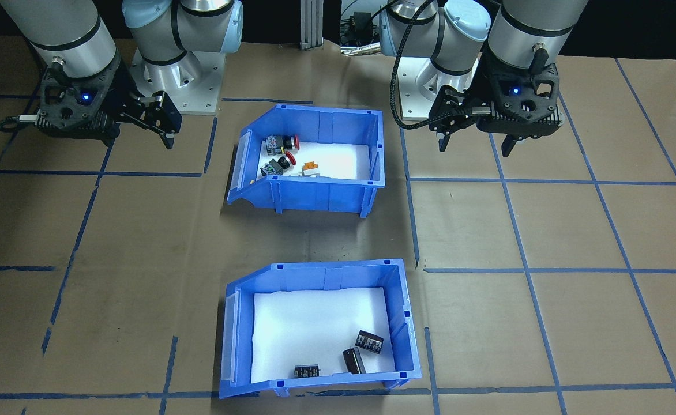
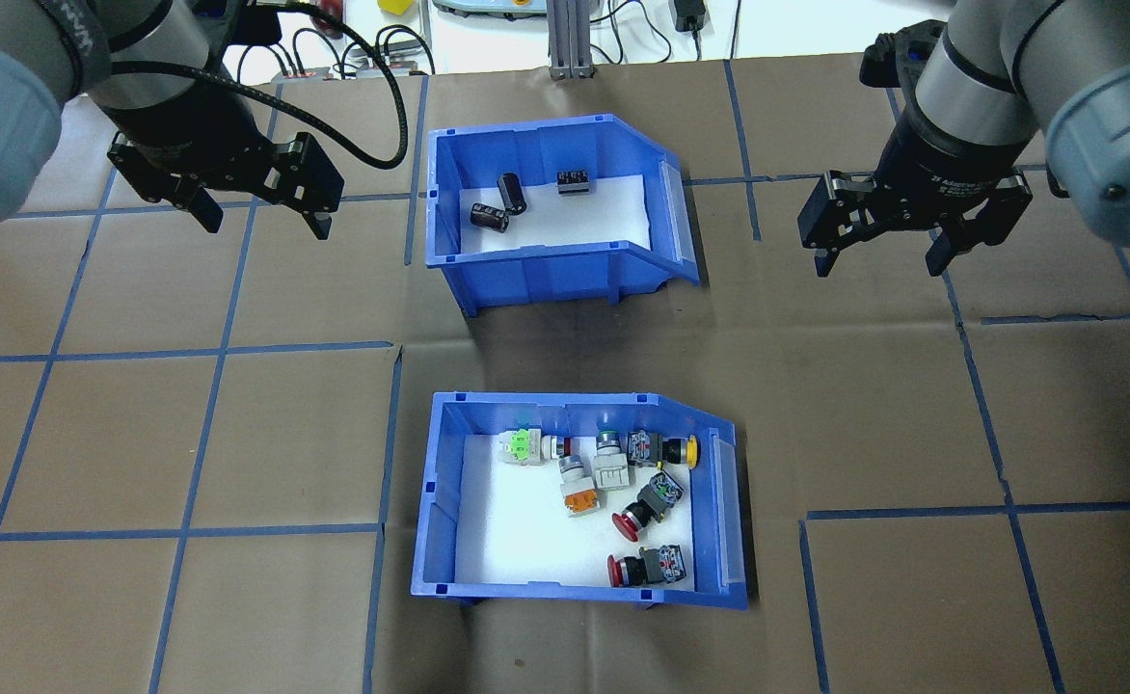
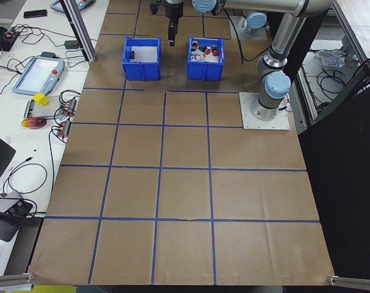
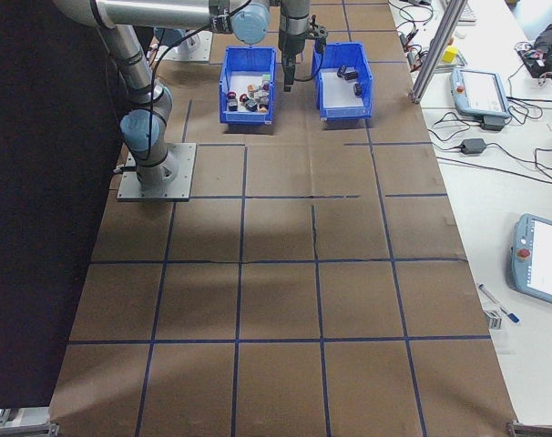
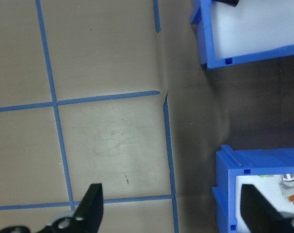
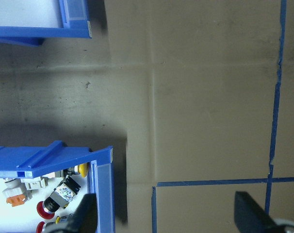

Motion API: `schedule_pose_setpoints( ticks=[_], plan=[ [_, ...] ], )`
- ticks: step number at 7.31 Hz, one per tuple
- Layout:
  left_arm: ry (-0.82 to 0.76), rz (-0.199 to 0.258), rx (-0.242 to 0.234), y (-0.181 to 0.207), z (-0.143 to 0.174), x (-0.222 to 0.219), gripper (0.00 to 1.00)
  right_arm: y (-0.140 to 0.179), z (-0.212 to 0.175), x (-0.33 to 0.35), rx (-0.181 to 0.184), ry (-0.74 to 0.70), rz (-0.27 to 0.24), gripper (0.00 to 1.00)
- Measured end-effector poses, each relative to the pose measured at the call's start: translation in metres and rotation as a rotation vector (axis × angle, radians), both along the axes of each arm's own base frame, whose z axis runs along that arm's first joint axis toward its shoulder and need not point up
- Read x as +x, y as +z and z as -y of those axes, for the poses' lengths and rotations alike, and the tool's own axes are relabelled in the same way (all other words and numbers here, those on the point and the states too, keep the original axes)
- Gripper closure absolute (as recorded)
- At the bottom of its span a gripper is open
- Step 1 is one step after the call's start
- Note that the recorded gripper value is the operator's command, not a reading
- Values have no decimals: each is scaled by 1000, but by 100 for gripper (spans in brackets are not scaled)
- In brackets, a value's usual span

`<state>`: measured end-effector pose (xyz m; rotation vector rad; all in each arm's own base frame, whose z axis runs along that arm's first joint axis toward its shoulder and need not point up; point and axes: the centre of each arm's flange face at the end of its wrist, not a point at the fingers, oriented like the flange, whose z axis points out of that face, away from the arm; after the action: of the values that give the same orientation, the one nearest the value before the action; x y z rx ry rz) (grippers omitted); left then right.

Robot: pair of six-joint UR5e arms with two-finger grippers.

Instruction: Place button box in front

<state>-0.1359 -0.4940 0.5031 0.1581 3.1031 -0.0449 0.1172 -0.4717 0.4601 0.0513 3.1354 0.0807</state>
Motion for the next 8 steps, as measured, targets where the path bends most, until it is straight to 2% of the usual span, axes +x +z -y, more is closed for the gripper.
schedule_pose_setpoints(
  ticks=[5,8],
  plan=[
    [-25,-6,23,-8,-1,-5,1,0,0,0,1,7,-8,0],
    [5,-5,33,-13,-13,-5,1,-1,5,1,-7,34,-9,0]
  ],
)
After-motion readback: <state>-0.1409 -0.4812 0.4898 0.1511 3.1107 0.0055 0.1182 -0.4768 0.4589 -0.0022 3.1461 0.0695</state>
